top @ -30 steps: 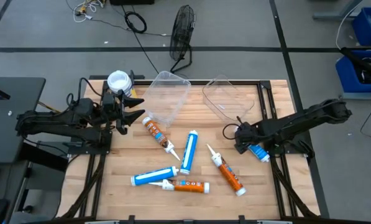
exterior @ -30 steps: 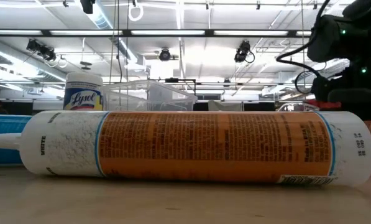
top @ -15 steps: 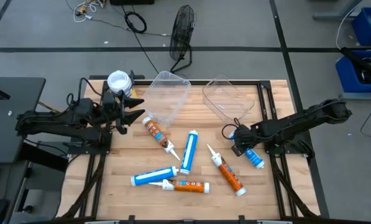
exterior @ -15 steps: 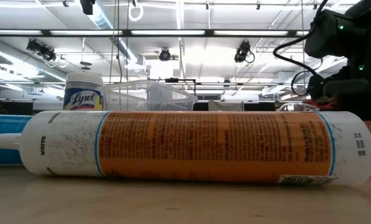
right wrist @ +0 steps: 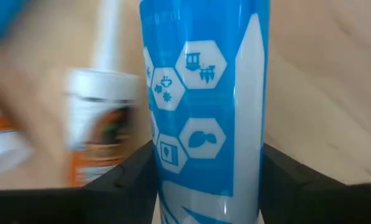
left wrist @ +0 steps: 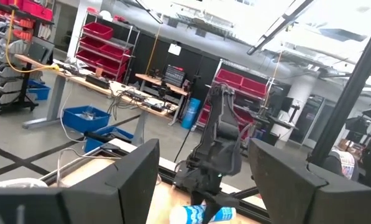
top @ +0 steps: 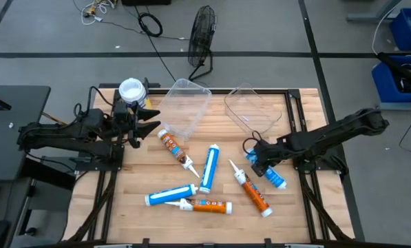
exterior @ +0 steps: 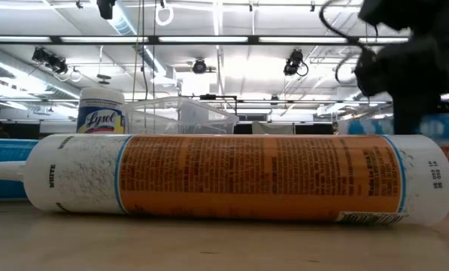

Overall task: Pick & place silicon tubes, Sealant and Lysol wipes
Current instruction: Put the right blue sealant into the right transparent bin

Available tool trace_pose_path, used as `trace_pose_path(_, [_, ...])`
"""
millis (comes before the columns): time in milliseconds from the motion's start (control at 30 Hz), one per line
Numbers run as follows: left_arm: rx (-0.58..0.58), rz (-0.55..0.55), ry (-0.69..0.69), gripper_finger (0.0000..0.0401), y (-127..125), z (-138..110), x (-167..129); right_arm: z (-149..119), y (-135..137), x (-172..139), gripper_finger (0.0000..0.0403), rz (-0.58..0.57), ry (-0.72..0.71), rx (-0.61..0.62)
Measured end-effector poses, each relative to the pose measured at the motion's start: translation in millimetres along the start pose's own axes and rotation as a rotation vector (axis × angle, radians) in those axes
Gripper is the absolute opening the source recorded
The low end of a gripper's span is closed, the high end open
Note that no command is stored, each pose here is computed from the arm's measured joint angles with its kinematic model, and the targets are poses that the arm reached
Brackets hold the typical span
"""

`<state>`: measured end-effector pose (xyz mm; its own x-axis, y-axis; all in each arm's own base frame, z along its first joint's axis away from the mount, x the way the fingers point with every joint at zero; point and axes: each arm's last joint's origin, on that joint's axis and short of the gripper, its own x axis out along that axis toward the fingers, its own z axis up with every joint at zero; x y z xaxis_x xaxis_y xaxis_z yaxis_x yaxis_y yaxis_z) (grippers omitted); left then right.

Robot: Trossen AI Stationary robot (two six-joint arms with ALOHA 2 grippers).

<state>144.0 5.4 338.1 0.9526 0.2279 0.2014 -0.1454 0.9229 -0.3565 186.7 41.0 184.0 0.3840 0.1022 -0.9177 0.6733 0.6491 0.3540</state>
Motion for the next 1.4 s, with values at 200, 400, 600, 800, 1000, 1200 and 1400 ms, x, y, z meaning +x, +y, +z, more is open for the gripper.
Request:
trace_pose_path(200, [-0.011, -0.017, -0.008, 0.0252, -1, 0, 2, 19, 31, -32, 0.0204, 0.123, -0.089, -0.048])
trace_pose_path(400, [0.045, -0.064, -0.025, 0.0252, -4, -3, 12, 47, 51, -69, 0.0204, 0.203, -0.241, -0.072])
trace_pose_path(600, [0.149, -0.165, -0.113, 0.0242, -13, -6, 32, 73, 58, -96, 0.0204, 0.318, -0.35, -0.053])
trace_pose_path(800, [0.208, -0.186, -0.087, 0.0218, -24, -12, 52, 88, 66, -107, 0.0204, 0.53, -0.377, -0.016])
trace_pose_path(1000, [0.307, -0.21, -0.053, 0.021, -40, -13, 72, 94, 72, -115, 0.0204, 0.697, -0.334, 0.068])
trace_pose_path(1200, [0.552, -0.228, 0.012, 0.0228, -57, -4, 89, 98, 77, -123, 0.0204, 0.813, -0.336, 0.181])
trace_pose_path(1400, [0.855, -0.252, 0.141, 0.0254, -70, 11, 94, 100, 79, -126, 0.0204, 0.876, -0.318, 0.34])
